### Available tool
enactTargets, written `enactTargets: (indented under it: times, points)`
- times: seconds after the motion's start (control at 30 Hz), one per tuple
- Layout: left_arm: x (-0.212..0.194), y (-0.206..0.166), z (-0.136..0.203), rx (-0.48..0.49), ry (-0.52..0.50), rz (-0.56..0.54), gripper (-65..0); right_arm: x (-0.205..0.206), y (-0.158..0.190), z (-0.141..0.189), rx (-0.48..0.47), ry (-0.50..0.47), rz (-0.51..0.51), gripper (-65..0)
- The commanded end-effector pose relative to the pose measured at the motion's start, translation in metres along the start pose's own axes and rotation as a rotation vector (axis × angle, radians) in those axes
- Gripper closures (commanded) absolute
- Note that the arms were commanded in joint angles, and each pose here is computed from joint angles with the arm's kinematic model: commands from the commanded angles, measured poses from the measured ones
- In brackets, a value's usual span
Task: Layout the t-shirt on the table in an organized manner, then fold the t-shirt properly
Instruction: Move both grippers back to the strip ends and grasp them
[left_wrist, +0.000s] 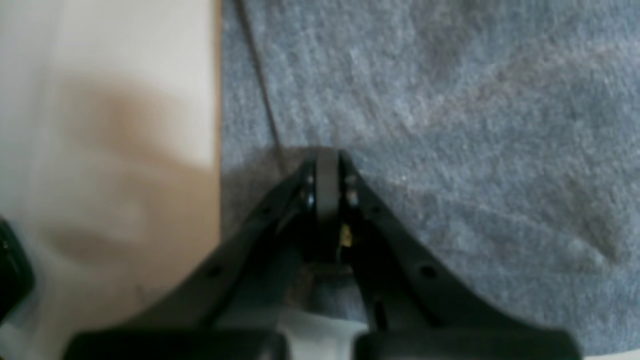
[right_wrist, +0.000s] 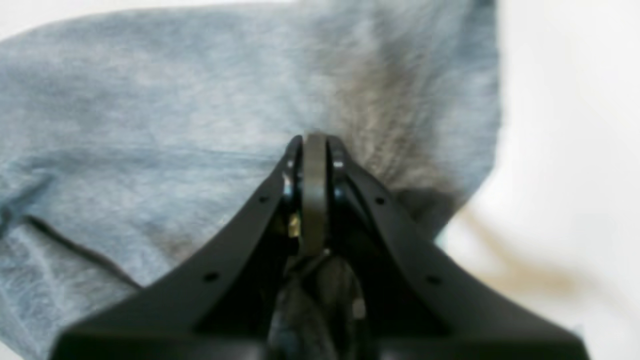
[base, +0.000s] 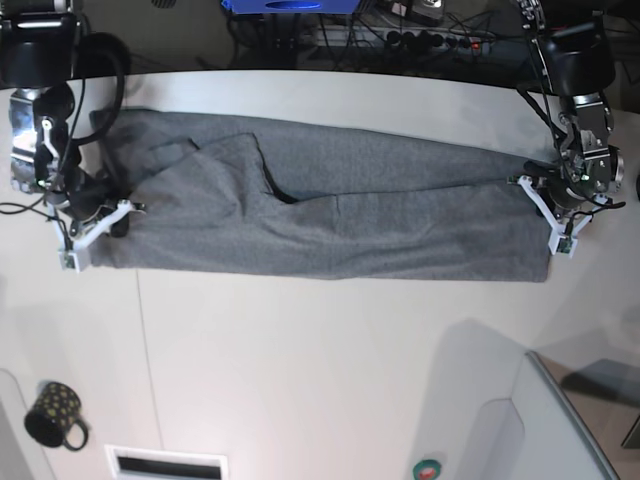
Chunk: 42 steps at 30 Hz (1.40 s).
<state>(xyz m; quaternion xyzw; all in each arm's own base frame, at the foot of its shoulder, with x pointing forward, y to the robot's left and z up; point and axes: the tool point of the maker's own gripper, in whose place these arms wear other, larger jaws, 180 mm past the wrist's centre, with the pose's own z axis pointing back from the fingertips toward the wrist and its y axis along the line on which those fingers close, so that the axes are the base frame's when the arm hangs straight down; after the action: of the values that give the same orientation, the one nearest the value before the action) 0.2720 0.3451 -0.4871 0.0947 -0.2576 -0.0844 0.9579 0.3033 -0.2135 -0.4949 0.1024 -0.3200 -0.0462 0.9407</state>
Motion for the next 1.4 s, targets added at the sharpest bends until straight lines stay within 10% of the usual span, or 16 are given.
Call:
enactTargets:
  times: [0.0,0.67,1.0,1.23,1.37]
  points:
    - [-0.02,-0.003,-0.001,-0.006,0.086,-0.016,0.0,0.013,-0.007,0.003,-0.011,-0.027,0.012,-0.8]
    - [0.024,0.07,0.058,0.194,-0.021,0.044,0.0,0.052,0.044,0.038,0.077,-0.206,0.098,-0.8]
    - [0.008,0.1,0.081,0.055,-0.141,0.207,-1.5,0.037,0.079,0.068,0.133,-0.248,0.123,-0.8]
    - [0.01,0.094,0.084,-0.067,-0.253,0.367,-58.7,0.029,0.079,0.068,0.132,-0.231,0.121,-0.8]
    - [0.008,0.08,0.068,-0.11,-0.219,0.382,-65.0,0.029,0.08,0.067,0.133,-0.229,0.122,-0.8]
